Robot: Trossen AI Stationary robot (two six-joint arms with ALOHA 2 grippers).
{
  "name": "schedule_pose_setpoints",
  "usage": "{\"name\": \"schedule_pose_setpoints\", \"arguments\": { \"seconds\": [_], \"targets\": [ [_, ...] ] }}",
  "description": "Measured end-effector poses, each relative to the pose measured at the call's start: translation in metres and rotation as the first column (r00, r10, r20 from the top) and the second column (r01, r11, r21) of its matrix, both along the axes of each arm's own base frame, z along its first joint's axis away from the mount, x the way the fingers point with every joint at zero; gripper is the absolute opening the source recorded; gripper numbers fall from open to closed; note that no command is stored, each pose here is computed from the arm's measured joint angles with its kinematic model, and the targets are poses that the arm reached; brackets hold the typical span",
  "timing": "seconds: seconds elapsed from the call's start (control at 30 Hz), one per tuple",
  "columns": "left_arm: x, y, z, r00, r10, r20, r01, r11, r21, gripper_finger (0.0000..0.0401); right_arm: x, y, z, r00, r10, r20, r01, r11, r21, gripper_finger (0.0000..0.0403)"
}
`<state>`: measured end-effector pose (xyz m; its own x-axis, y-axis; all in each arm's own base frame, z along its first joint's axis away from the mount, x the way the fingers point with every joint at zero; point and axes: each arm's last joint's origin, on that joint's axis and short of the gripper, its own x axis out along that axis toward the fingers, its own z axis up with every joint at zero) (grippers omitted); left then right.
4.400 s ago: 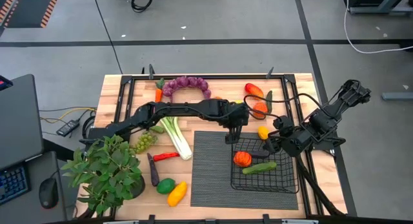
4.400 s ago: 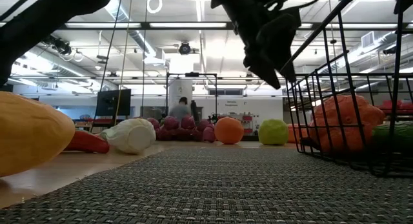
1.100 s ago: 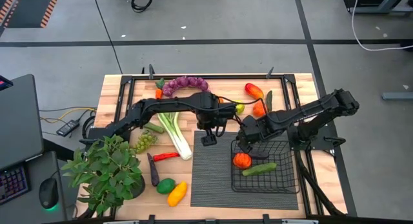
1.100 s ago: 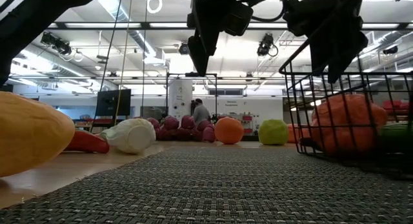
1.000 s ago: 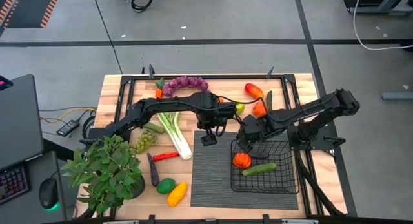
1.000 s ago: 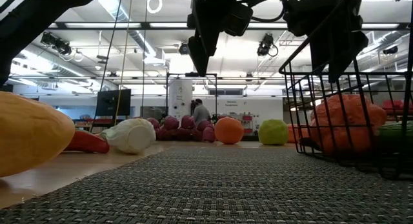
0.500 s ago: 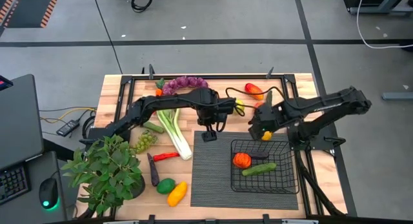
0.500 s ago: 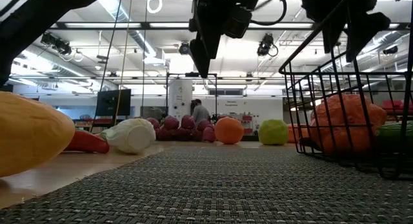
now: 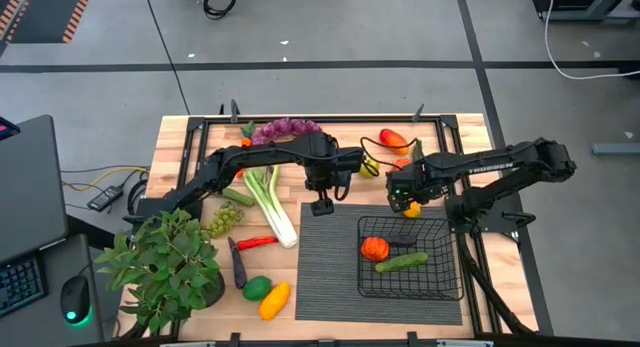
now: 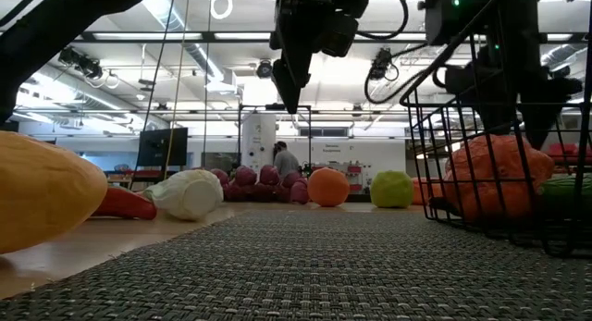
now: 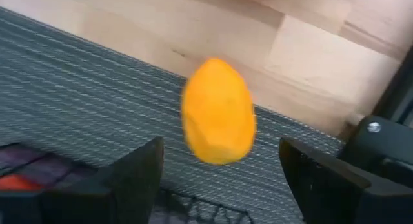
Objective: Build produce basket
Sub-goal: Put the lemon into the wire basket
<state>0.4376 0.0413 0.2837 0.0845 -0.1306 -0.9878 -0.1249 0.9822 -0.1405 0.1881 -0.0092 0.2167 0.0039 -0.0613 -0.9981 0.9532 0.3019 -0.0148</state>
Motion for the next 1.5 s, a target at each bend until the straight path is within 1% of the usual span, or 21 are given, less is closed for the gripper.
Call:
{"name": "schedule_pose_setpoints", "arguments": {
  "seconds": [0.1, 0.23, 0.33, 0.43, 0.6, 0.73, 0.83, 0.93, 1.03, 1.13, 1.2, 1.27, 1.37, 1.5],
  "targets": [
    [0.001, 0.0, 0.0, 1.0, -0.023, 0.01, 0.023, 1.0, 0.008, 0.0396, -0.003, -0.002, -0.009, 1.0, 0.011, -0.013, -0.011, 1.0, 0.005, 0.0309],
    [0.0, 0.003, 0.0, 0.999, -0.037, 0.01, 0.037, 0.999, 0.013, 0.0396, -0.002, -0.002, -0.019, 1.0, 0.01, 0.022, -0.011, 1.0, 0.01, 0.0309],
    [0.0, 0.004, 0.0, 0.999, -0.031, 0.009, 0.031, 0.999, 0.013, 0.0396, -0.003, -0.003, -0.027, 1.0, -0.008, 0.029, 0.008, 1.0, 0.01, 0.0307],
    [0.0, 0.006, 0.0, 1.0, -0.027, 0.013, 0.026, 0.999, 0.02, 0.0396, -0.008, -0.003, -0.034, 0.999, -0.036, 0.008, 0.036, 0.999, 0.01, 0.0306],
    [0.004, 0.007, 0.0, 0.998, -0.02, 0.051, 0.019, 0.999, 0.033, 0.0396, -0.012, -0.002, -0.048, 0.998, -0.058, 0.009, 0.057, 0.998, 0.023, 0.0304],
    [0.003, 0.007, 0.0, 0.999, 0.009, 0.038, -0.01, 1.0, 0.027, 0.0396, -0.013, -0.001, -0.057, 0.996, -0.084, 0.043, 0.082, 0.996, 0.041, 0.029],
    [0.002, 0.006, 0.0, 1.0, 0.02, 0.021, -0.021, 0.999, 0.024, 0.0396, -0.014, -0.001, -0.06, 0.994, -0.099, 0.052, 0.096, 0.994, 0.053, 0.0269],
    [0.002, 0.004, 0.0, 0.999, 0.026, 0.02, -0.027, 0.999, 0.023, 0.0396, -0.013, -0.001, -0.06, 0.994, -0.086, 0.067, 0.083, 0.995, 0.051, 0.0243],
    [0.003, 0.003, 0.0, 0.998, 0.059, 0.028, -0.06, 0.998, 0.02, 0.0396, -0.012, -0.001, -0.06, 0.997, -0.035, 0.075, 0.031, 0.998, 0.046, 0.0222],
    [0.006, 0.003, 0.0, 0.99, 0.13, 0.048, -0.13, 0.991, 0.009, 0.0396, -0.013, -0.001, -0.059, 0.996, 0.015, 0.084, -0.019, 0.999, 0.051, 0.0219],
    [0.009, 0.004, 0.001, 0.98, 0.188, 0.067, -0.188, 0.982, 0.001, 0.0396, -0.012, 0.0, -0.057, 0.993, 0.042, 0.112, -0.05, 0.997, 0.066, 0.0219],
    [0.012, 0.004, 0.001, 0.97, 0.222, 0.099, -0.222, 0.975, -0.008, 0.0396, -0.014, 0.0, -0.053, 0.989, 0.06, 0.135, -0.071, 0.995, 0.074, 0.0219],
    [0.018, 0.005, 0.003, 0.957, 0.243, 0.158, -0.242, 0.97, -0.021, 0.0396, -0.014, 0.001, -0.04, 0.976, 0.086, 0.202, -0.103, 0.992, 0.075, 0.0219],
    [0.024, 0.005, 0.008, 0.916, 0.341, 0.213, -0.331, 0.94, -0.08, 0.0396, -0.009, 0.001, -0.008, 0.93, 0.134, 0.341, -0.152, 0.988, 0.026, 0.0218]
  ]
}}
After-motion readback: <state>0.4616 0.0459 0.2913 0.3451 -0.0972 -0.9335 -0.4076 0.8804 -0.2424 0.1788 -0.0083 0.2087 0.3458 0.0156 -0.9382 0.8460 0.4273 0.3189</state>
